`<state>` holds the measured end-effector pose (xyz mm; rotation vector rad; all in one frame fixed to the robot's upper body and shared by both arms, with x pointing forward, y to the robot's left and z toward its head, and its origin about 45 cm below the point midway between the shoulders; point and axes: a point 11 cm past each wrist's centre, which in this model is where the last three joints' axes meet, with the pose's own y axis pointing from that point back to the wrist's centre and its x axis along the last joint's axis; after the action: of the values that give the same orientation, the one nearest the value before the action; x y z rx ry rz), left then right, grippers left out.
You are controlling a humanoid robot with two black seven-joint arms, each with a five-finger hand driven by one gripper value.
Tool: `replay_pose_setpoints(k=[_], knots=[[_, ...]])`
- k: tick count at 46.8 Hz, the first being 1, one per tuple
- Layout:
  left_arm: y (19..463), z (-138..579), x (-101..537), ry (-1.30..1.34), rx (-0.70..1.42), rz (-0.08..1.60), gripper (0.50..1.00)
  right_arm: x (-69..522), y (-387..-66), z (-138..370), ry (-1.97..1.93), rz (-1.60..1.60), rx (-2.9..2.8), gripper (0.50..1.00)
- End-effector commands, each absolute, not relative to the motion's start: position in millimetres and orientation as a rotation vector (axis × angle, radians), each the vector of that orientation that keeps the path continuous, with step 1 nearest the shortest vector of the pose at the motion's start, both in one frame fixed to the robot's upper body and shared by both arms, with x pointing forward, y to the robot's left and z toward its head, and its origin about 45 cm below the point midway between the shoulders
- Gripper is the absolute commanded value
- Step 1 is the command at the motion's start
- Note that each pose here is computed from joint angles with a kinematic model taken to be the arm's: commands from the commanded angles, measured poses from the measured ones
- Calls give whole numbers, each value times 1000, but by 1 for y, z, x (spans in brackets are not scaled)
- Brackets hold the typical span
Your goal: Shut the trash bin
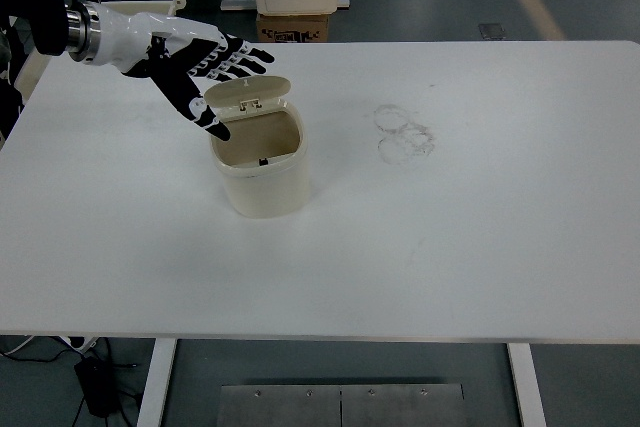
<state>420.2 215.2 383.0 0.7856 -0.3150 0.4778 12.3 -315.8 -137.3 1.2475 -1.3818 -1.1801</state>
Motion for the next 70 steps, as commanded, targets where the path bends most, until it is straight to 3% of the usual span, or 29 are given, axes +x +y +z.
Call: replay_pose_setpoints(k=[1, 33, 70], knots=[[210, 381, 415, -316, 784, 454, 1000, 12, -316, -137, -1382, -1180, 1247, 991], [202, 333, 394, -236, 839, 357, 1000, 12, -316, -137, -1382, -1180, 1247, 991], [200, 347, 397, -259, 824, 367, 1000, 12, -316, -137, -1382, -1180, 1247, 991]])
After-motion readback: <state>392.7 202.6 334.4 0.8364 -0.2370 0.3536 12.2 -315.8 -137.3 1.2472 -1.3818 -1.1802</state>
